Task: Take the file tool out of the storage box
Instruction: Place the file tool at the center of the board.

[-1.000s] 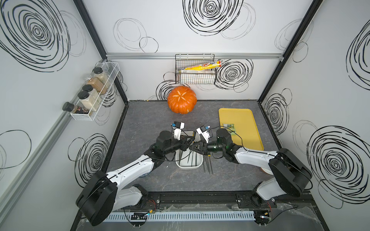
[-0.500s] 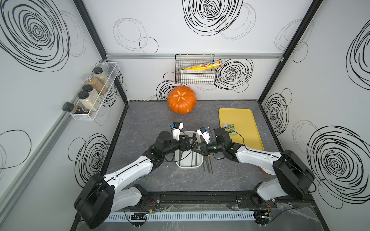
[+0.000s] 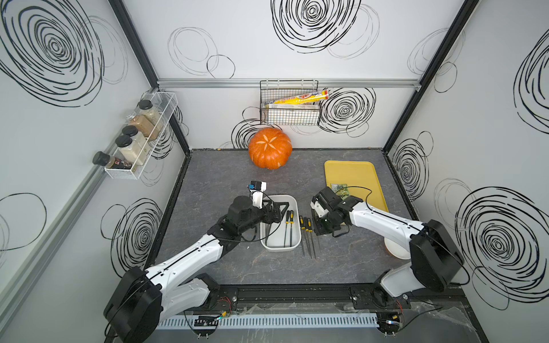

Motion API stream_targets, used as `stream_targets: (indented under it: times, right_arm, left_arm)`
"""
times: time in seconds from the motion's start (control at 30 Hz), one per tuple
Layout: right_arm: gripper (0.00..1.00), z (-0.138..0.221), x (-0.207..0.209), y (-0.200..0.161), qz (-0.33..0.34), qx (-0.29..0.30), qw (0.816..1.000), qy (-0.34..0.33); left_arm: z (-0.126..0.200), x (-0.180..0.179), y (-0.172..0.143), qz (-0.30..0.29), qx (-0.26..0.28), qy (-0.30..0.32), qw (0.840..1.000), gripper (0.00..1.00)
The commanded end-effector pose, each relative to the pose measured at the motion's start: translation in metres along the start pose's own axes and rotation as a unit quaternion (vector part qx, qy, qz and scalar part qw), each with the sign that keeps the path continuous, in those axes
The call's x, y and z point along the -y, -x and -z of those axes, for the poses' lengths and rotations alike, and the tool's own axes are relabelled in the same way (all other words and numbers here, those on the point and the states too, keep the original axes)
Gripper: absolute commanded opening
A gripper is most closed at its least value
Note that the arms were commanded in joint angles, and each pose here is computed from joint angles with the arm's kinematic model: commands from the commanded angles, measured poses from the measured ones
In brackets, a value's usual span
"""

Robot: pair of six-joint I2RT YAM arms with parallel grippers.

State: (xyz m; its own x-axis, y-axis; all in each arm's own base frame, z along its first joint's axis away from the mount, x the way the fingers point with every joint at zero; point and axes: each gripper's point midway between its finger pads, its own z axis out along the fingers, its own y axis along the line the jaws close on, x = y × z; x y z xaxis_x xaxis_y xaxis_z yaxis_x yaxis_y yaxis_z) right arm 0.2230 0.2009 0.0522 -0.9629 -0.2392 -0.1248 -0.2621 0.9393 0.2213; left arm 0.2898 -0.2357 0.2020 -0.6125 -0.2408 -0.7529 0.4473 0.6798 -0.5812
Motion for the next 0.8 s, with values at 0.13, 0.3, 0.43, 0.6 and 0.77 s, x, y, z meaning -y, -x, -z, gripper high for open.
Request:
stream_targets:
  times: [0.13, 0.3, 0.43, 0.6, 0.77]
  right_arm:
    - [0.01, -0.007, 0.025, -0.028, -0.021, -0.092, 0.995, -0.03]
    - [0.01, -0.016, 0.017, -0.029, -0.017, -0.128, 0.992, -0.012]
    - [0.0, -0.021, 0.009, -0.026, -0.018, -0.136, 0.99, 0.008]
    - [0.01, -0.024, 0.002, -0.02, -0.018, -0.15, 0.988, 0.019]
    - [0.01, -0.03, 0.0, -0.012, -0.021, -0.16, 0.987, 0.021]
  left_arm:
    - [0.003, -0.004, 0.004, -0.008, 0.01, 0.012, 1.0, 0.99]
    - [0.006, -0.002, 0.006, -0.011, 0.013, 0.01, 1.0, 0.99]
    - [0.007, -0.002, 0.008, -0.014, 0.017, 0.013, 1.0, 0.99]
    - [0.006, -0.004, 0.006, -0.013, 0.014, 0.017, 1.0, 0.99]
    - [0.006, -0.004, 0.006, -0.015, 0.012, 0.017, 1.0, 0.99]
